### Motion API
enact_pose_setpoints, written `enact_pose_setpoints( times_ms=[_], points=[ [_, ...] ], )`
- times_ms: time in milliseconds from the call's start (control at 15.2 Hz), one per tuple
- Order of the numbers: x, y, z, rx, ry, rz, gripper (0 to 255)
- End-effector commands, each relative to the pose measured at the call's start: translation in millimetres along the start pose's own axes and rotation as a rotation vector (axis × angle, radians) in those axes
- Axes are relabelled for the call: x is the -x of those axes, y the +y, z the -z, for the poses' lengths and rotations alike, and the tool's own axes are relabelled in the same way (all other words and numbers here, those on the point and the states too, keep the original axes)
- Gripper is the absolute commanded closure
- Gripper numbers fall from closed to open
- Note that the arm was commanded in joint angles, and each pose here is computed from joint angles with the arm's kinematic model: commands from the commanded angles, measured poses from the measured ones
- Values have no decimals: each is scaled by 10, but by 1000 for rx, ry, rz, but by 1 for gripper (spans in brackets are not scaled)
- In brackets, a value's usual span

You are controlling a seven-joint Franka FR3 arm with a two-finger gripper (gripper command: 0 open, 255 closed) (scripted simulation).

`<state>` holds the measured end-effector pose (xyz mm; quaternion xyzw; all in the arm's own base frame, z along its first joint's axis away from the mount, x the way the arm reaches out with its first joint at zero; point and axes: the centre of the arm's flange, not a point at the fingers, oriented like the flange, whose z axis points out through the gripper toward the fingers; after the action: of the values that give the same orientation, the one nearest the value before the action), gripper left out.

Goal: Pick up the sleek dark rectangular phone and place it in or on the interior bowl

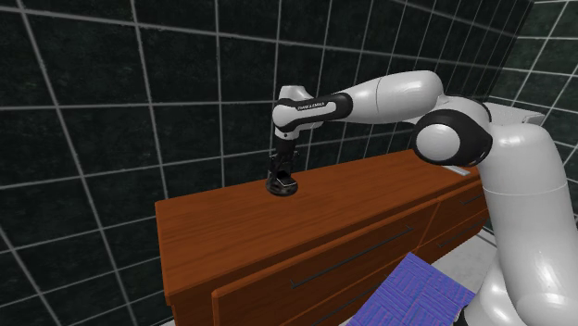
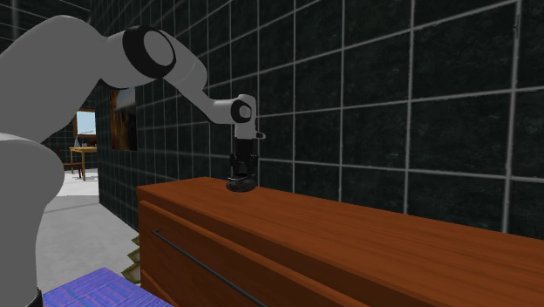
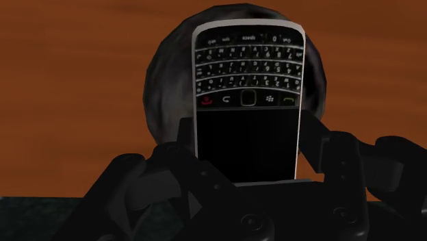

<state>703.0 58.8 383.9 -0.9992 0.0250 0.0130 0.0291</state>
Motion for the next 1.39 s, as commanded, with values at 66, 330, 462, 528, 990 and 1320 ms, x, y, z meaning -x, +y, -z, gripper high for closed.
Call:
enact_pose_setpoints(
  times_ms=[66,330,462,528,990,1320],
  points=[
    [-1,1,-3,0,0,0,255],
    [-1,1,-3,0,0,0,0],
    [-1,1,-3,0,0,0,0],
    [-1,1,-3,0,0,0,0],
    [-1,1,497,0,0,0,0],
    [-1,1,497,0,0,0,0]
  ],
)
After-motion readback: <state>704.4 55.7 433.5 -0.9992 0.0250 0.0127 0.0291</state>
